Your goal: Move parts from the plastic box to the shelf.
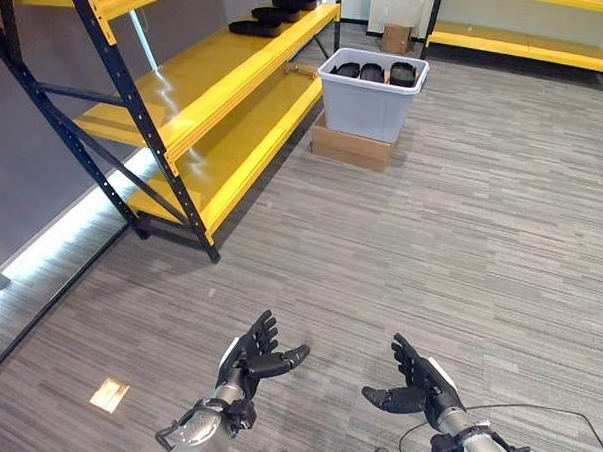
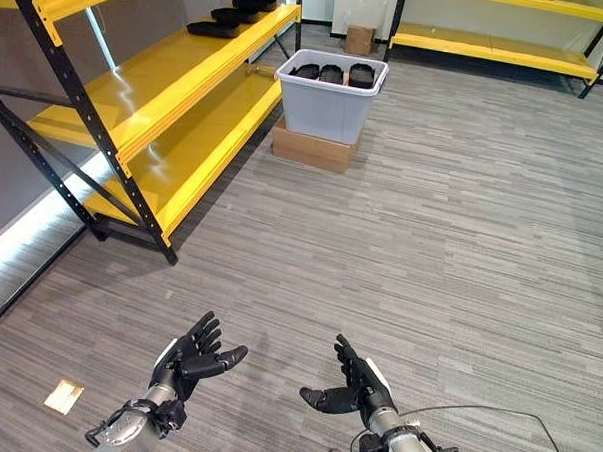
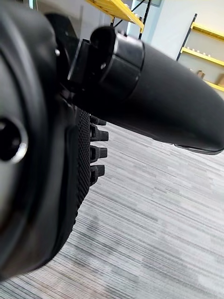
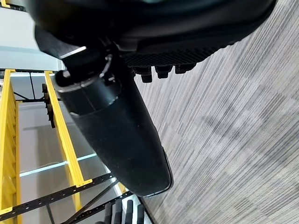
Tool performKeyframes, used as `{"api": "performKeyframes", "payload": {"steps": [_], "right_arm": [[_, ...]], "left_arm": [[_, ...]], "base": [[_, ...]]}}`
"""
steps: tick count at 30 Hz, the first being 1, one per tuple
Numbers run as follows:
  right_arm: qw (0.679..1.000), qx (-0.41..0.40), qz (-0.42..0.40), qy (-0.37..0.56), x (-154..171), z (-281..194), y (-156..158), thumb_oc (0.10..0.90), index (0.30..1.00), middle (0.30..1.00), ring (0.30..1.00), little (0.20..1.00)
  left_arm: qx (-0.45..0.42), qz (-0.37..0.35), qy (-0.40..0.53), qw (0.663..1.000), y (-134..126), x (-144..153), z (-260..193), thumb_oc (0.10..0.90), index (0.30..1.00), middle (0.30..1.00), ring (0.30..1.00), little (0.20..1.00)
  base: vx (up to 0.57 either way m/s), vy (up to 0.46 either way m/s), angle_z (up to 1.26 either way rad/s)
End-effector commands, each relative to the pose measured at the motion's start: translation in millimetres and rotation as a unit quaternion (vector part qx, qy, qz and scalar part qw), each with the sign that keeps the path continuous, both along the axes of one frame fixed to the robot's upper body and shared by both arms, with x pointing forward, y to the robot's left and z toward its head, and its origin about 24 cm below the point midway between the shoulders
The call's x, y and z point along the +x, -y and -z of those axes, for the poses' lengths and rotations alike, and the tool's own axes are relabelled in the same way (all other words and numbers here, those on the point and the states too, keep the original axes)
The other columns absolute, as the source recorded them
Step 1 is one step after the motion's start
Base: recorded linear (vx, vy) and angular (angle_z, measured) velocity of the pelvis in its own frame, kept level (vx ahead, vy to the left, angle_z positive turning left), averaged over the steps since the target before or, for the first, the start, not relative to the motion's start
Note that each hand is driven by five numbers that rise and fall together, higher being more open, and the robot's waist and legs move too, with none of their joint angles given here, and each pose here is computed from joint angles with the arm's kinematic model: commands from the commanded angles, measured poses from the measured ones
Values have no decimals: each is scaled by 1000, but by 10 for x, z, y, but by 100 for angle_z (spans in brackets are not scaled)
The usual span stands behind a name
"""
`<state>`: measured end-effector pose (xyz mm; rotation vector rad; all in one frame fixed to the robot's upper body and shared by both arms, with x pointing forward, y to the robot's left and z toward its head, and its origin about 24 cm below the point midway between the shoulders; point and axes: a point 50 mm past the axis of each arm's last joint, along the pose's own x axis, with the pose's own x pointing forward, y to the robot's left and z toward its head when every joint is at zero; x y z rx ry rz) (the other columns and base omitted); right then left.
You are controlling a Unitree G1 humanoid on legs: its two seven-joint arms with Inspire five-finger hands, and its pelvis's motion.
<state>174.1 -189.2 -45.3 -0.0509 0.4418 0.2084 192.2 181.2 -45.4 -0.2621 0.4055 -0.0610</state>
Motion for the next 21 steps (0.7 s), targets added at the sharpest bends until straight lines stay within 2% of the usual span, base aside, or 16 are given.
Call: {"api": "performKeyframes", "payload": {"steps": [1, 8, 14, 21], "right_arm": [[994, 45, -8, 96, 247, -301, -110, 900, 1000, 1000, 1000, 1000], [994, 42, -4, 97, 237, -310, -81, 900, 1000, 1000, 1000, 1000], [994, 38, -1, 106, 234, -354, -42, 900, 1000, 1000, 1000, 1000], [992, 50, 7, 112, 251, -380, 3, 900, 1000, 1000, 1000, 1000]], "left_arm": [[31, 6, 107, 994, -113, 251, -368, 900, 1000, 1000, 1000, 1000], [37, 11, 117, 992, -132, 273, -402, 900, 1000, 1000, 1000, 1000], [18, 13, 109, 994, -48, 302, -358, 900, 1000, 1000, 1000, 1000], [-17, 2, 120, 993, -6, 347, -421, 900, 1000, 1000, 1000, 1000]], "base": [[322, 40, -21], [246, -90, 4], [420, -210, 29], [379, -352, 10]]}}
